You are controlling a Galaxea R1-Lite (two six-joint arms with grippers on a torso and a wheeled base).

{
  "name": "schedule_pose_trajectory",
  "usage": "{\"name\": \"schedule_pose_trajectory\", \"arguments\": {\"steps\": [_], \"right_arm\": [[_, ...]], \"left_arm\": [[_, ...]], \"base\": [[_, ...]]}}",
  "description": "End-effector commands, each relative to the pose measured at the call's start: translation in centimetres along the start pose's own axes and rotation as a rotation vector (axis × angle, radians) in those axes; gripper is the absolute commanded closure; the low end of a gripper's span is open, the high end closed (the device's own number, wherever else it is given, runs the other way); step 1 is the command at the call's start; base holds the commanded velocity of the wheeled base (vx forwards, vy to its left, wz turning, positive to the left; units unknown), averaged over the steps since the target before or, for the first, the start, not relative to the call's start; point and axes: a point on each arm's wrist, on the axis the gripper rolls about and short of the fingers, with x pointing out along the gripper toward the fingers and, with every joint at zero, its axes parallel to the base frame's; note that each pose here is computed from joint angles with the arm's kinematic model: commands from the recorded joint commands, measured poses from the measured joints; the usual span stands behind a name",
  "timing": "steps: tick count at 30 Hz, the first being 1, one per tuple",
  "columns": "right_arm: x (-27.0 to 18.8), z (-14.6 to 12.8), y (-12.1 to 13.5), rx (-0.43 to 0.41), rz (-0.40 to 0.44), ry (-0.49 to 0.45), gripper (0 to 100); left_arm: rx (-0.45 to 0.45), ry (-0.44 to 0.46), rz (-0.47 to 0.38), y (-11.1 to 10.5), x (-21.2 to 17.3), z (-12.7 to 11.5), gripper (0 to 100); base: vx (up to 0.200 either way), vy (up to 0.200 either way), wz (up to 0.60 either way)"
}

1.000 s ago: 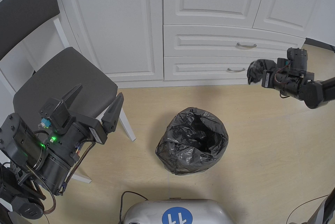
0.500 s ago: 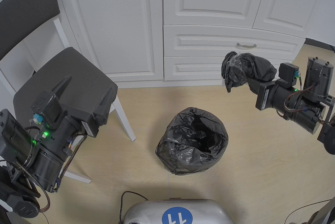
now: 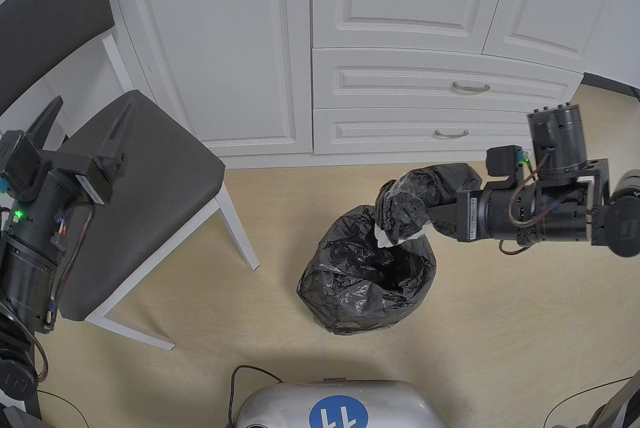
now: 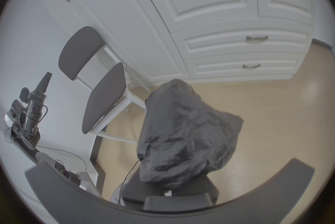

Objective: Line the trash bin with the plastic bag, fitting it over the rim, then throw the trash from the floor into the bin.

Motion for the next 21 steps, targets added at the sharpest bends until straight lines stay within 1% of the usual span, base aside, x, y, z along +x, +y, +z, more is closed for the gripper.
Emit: {"name": "schedule_pose_trajectory", "arguments": {"steps": [1, 4, 5, 6, 11, 14, 19, 21], "right_arm": [[6.5, -2.1, -2.3, 0.074, -0.012, 0.175, 100], [8.0, -3.2, -2.8, 0.081, -0.015, 0.220, 100], [8.0, -3.2, -2.8, 0.081, -0.015, 0.220, 100], [8.7, -3.7, -3.1, 0.087, -0.004, 0.246, 100], [9.8, -4.2, -3.8, 0.102, 0.004, 0.273, 100], [10.6, -4.9, -4.5, 0.109, -0.015, 0.301, 100], [10.9, -5.4, -5.4, 0.090, -0.029, 0.329, 100], [10.6, -5.5, -5.4, 0.074, -0.021, 0.335, 100]], "left_arm": [[0.006, -0.058, 0.059, 1.6, -0.5, 1.6, 0], [0.013, -0.054, 0.057, 1.6, -0.5, 1.5, 0], [0.013, -0.054, 0.057, 1.6, -0.5, 1.5, 0], [0.015, -0.053, 0.059, 1.6, -0.5, 1.5, 0], [0.016, -0.051, 0.058, 1.6, -0.5, 1.4, 0], [0.017, -0.048, 0.056, 1.6, -0.5, 1.4, 0], [0.021, -0.044, 0.055, 1.6, -0.6, 1.3, 0], [0.021, -0.044, 0.055, 1.6, -0.6, 1.3, 0]], "base": [[0.000, 0.000, 0.00], [0.000, 0.000, 0.00], [0.000, 0.000, 0.00], [0.000, 0.000, 0.00], [0.000, 0.000, 0.00], [0.000, 0.000, 0.00], [0.000, 0.000, 0.00], [0.000, 0.000, 0.00]]}}
